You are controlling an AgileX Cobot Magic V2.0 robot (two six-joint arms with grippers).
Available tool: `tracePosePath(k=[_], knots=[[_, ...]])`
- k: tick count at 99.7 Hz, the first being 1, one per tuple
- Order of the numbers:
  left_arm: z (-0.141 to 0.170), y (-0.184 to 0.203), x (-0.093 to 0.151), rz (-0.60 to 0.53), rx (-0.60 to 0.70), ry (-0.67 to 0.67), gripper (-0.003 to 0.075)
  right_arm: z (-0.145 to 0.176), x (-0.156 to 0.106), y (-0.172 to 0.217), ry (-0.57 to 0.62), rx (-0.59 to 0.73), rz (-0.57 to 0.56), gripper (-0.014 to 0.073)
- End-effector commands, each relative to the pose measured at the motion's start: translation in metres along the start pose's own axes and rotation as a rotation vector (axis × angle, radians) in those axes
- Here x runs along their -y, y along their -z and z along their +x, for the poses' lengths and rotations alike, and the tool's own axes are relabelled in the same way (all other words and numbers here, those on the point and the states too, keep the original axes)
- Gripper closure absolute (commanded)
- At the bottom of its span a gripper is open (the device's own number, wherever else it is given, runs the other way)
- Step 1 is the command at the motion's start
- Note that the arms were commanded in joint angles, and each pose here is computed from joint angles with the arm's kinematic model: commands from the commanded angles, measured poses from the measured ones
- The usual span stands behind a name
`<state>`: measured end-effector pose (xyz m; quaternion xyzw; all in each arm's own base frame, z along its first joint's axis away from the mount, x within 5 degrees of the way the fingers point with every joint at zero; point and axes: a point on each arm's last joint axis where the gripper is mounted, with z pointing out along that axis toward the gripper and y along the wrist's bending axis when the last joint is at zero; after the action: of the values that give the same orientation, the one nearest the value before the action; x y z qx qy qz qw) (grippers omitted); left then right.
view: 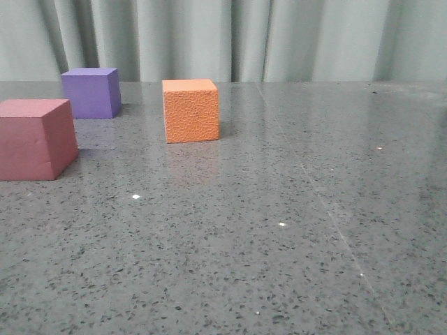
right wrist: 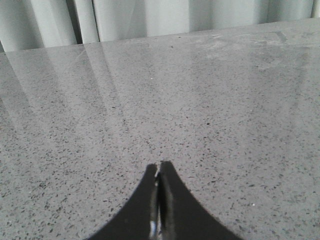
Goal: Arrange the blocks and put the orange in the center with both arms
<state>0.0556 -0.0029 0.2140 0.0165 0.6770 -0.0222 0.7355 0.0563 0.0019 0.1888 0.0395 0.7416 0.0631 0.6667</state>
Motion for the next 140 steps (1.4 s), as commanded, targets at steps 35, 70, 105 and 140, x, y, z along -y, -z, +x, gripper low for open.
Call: tracePosePath(k=[35,70,105,140], knots=[[-0.095,-0.017,-0.001,-0.032,-0.229,0.146,0.0739,-0.012,-0.002,0.001,0.009,0.093,-0.014,0.0662],[-0.160,-0.084,0.002,-0.041,-0.432,0.188,0.0739,-0.012,-0.002,0.001,0.009,0.093,-0.014,0.0662],[-0.154,-0.105,0.004,-0.033,-0.493,0.207,0.0687,-0.012,-0.002,0.001,0.009,0.093,-0.014,0.0662],[-0.155,-0.104,0.003,-0.022,-0.485,0.154,0.0005,-0.012,-0.002,0.001,0.009,0.093,-0.014,0.0662]])
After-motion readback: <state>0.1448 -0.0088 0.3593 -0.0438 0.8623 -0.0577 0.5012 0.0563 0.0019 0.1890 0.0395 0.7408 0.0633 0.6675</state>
